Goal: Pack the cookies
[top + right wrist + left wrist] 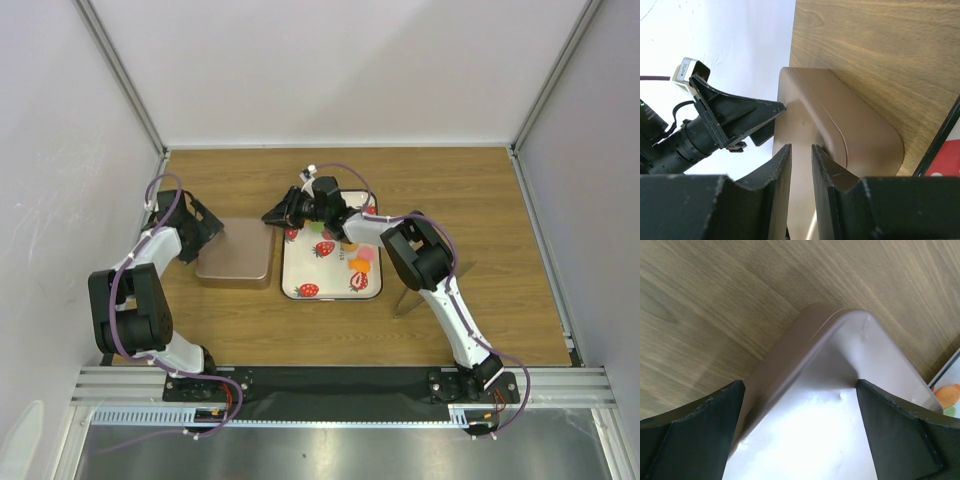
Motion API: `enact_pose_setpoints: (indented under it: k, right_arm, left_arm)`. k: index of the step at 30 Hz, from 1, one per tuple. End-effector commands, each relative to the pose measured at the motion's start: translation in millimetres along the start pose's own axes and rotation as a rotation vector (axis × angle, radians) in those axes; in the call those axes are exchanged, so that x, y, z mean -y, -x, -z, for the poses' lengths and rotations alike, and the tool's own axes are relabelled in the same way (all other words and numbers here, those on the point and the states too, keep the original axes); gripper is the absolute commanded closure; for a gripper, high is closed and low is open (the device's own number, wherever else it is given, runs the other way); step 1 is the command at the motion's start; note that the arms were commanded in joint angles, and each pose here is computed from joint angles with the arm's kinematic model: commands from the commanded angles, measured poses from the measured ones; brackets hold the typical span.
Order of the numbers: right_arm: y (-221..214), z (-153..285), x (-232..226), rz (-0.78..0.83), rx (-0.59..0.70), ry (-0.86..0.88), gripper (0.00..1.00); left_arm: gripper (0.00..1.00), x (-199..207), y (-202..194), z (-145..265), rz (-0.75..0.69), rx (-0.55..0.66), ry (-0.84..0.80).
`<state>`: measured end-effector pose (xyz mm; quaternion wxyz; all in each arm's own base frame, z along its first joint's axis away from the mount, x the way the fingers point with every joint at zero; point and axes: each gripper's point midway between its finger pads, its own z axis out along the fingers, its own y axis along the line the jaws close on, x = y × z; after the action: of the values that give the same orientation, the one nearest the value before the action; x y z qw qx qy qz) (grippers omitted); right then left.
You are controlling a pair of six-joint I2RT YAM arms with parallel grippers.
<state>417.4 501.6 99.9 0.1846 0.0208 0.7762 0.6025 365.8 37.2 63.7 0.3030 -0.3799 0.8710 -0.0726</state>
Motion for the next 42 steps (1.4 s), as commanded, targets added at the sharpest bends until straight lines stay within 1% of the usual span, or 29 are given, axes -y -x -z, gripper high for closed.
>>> enact_pose_setpoints:
  k: [1, 8, 12, 14, 15, 16, 17, 18, 19, 21, 22, 23, 24, 25, 26, 27, 28, 29, 30, 31, 32, 33, 34, 35, 36, 37, 38, 41, 42]
  right_arm:
    - [11.3, 1.1, -3.6, 0.049, -0.010, 0.040, 0.71]
    - [44.0, 9.7, -44.6, 0.147, 0.020, 0.101, 0.70]
    - [65.2, 28.5, -74.5, 0.204, 0.070, 0.127, 0.70]
    - [68.9, 38.8, -82.5, 0.229, 0.083, 0.106, 0.69]
    - [78.8, 51.5, -102.4, 0.284, 0.122, 0.113, 0.69]
    - [82.1, 59.0, -109.1, 0.304, 0.139, 0.108, 0.68]
    - [78.9, 66.1, -100.2, 0.297, 0.139, 0.074, 0.67]
    - [85.7, 76.2, -106.7, 0.319, 0.175, 0.062, 0.66]
    - [83.0, 92.7, -112.7, 0.352, 0.191, 0.041, 0.64]
    - [87.5, 112.4, -120.6, 0.395, 0.244, 0.004, 0.62]
    - [89.1, 131.9, -144.5, 0.459, 0.279, 0.015, 0.60]
    - [82.6, 140.1, -125.1, 0.445, 0.283, -0.048, 0.59]
    - [81.5, 149.4, -125.2, 0.457, 0.300, -0.065, 0.58]
    - [82.4, 171.0, -149.1, 0.490, 0.340, -0.047, 0.57]
    - [82.6, 181.3, -144.0, 0.505, 0.371, -0.084, 0.55]
    - [75.4, 192.9, -130.9, 0.505, 0.379, -0.123, 0.54]
    - [72.3, 203.2, -129.1, 0.515, 0.399, -0.144, 0.51]
    - [74.1, 225.6, -146.9, 0.552, 0.460, -0.155, 0.46]
    - [67.8, 234.8, -135.1, 0.551, 0.464, -0.195, 0.44]
    - [63.9, 244.0, -130.4, 0.553, 0.470, -0.229, 0.39]
    - [64.5, 264.6, -146.9, 0.591, 0.522, -0.230, 0.36]
    - [61.1, 272.6, -145.6, 0.598, 0.533, -0.249, 0.33]
    - [54.1, 281.2, -134.3, 0.592, 0.524, -0.291, 0.27]
    - [53.9, 298.0, -141.9, 0.613, 0.568, -0.304, 0.23]
    - [51.1, 306.7, -142.4, 0.622, 0.581, -0.318, 0.19]
    - [44.0, 313.4, -129.9, 0.614, 0.574, -0.355, 0.05]
    - [42.7, 327.9, -139.6, 0.626, 0.615, -0.351, 0.00]
    - [35.6, 347.7, -122.9, 0.620, 0.637, -0.436, 0.00]
    - [34.4, 356.2, -125.6, 0.622, 0.656, -0.446, 0.00]
  left_arm:
    - [0.00, -2.6, 16.4, 15.7, -0.047, 0.039, 0.037]
    - [0.00, 22.4, 64.5, 54.7, -0.061, 0.185, -0.006]
    - [0.00, 40.4, 78.6, 86.3, -0.088, 0.258, -0.067]
    - [0.00, 56.3, 78.6, 107.7, -0.140, 0.299, -0.116]
    - [0.00, 62.4, 76.6, 114.7, -0.162, 0.309, -0.135]
    - [0.00, 73.8, 70.0, 121.6, -0.196, 0.314, -0.167]
    - [0.00, 80.3, 69.4, 135.1, -0.226, 0.335, -0.194]
    - [0.00, 84.7, 65.3, 141.3, -0.246, 0.338, -0.211]
    - [0.00, 97.5, 53.5, 149.7, -0.297, 0.336, -0.249]
    - [0.00, 107.1, 45.3, 169.0, -0.336, 0.356, -0.298]
    - [0.00, 114.7, 34.8, 176.6, -0.380, 0.355, -0.330]
    - [0.00, 117.8, 27.5, 180.0, -0.403, 0.350, -0.350]
    - [0.00, 122.0, 22.4, 192.8, -0.424, 0.358, -0.394]
    - [0.00, 128.2, 10.7, 198.7, -0.458, 0.344, -0.432]
    - [0.00, 129.7, 3.6, 203.0, -0.487, 0.336, -0.453]
    - [0.00, 137.0, -9.3, 213.8, -0.524, 0.323, -0.510]
    - [0.00, 138.2, -16.5, 218.0, -0.557, 0.320, -0.530]
    - [0.00, 137.2, -25.8, 217.9, -0.583, 0.308, -0.543]
    - [0.00, 138.7, -35.3, 225.0, -0.608, 0.303, -0.574]
    - [0.00, 134.5, -43.6, 221.6, -0.632, 0.288, -0.575]
    - [0.00, 132.8, -48.5, 222.9, -0.646, 0.283, -0.588]
    - [0.00, 132.1, -52.7, 226.9, -0.659, 0.286, -0.608]
    - [0.00, 130.1, -52.7, 233.5, -0.662, 0.307, -0.631]
    - [0.00, 124.6, -56.5, 230.5, -0.667, 0.305, -0.628]
    - [0.00, 124.6, -60.3, 234.7, -0.678, 0.301, -0.655]
    - [0.00, 120.5, -61.7, 237.6, -0.682, 0.312, -0.663]
    - [0.00, 119.7, -62.2, 239.3, -0.683, 0.319, -0.671]
    - [0.00, 116.6, -63.0, 244.5, -0.677, 0.348, -0.695]
    - [0.00, 115.2, -63.1, 244.3, -0.677, 0.354, -0.695]
